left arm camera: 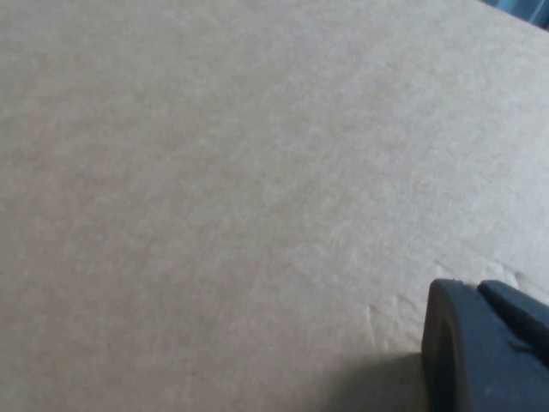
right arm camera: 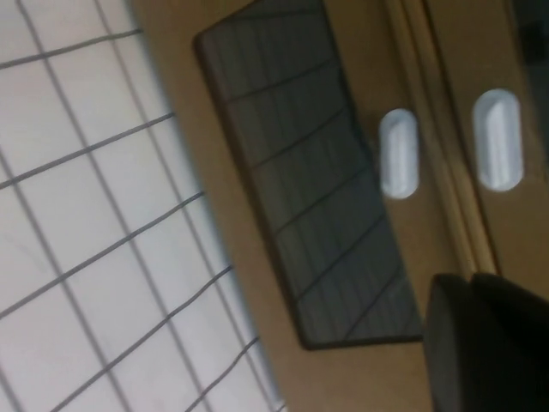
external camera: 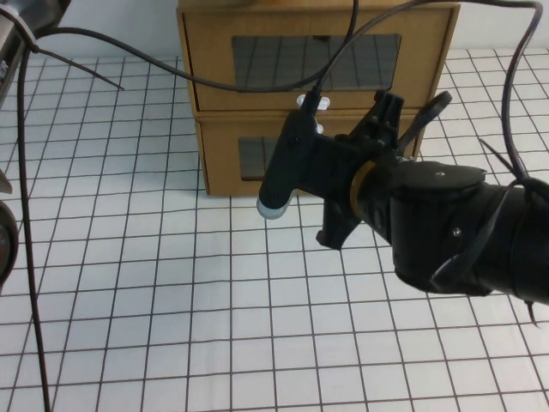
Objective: Open the shoe box
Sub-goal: 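Pull the top drawer of the cardboard box fully open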
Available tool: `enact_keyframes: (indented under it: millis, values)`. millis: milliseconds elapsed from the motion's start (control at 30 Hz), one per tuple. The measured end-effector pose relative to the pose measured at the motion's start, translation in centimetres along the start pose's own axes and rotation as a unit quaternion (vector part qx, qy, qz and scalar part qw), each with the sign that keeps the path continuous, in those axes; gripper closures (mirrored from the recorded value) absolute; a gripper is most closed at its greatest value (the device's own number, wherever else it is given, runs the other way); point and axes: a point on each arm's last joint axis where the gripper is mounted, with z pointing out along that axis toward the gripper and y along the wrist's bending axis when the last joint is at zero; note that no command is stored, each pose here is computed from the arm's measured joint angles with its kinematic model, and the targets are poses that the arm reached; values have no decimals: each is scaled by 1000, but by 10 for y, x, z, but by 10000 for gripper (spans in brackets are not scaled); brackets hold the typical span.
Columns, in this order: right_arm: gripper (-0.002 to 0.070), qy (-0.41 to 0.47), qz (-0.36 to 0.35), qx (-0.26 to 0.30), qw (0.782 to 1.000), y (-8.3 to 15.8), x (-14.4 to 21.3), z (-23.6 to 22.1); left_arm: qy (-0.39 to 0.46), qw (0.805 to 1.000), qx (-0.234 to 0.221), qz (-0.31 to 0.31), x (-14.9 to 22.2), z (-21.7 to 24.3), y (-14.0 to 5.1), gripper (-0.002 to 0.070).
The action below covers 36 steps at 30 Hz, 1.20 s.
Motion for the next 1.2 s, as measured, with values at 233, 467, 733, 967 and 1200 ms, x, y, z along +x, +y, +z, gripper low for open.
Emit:
enact_keyframes:
  millis: [233, 467, 733, 967, 1200]
  values:
    - [600, -44, -56, 60, 996, -1, -8, 12, 0, 1000, 0, -1, 0, 0, 0, 678]
    - [491, -32, -75, 69, 994, 7, -8, 27, 0, 1000, 0, -3, 0, 0, 0, 678]
    - [479, -26, -81, 68, 994, 10, -6, 32, 2, 1000, 2, -4, 0, 0, 0, 678]
    - [479, -27, -68, 83, 994, -3, -10, 37, 3, 1000, 2, -4, 1, 0, 0, 678]
    - [479, -27, -74, 92, 993, -8, -17, 50, 3, 1000, 2, -5, 1, 0, 0, 678]
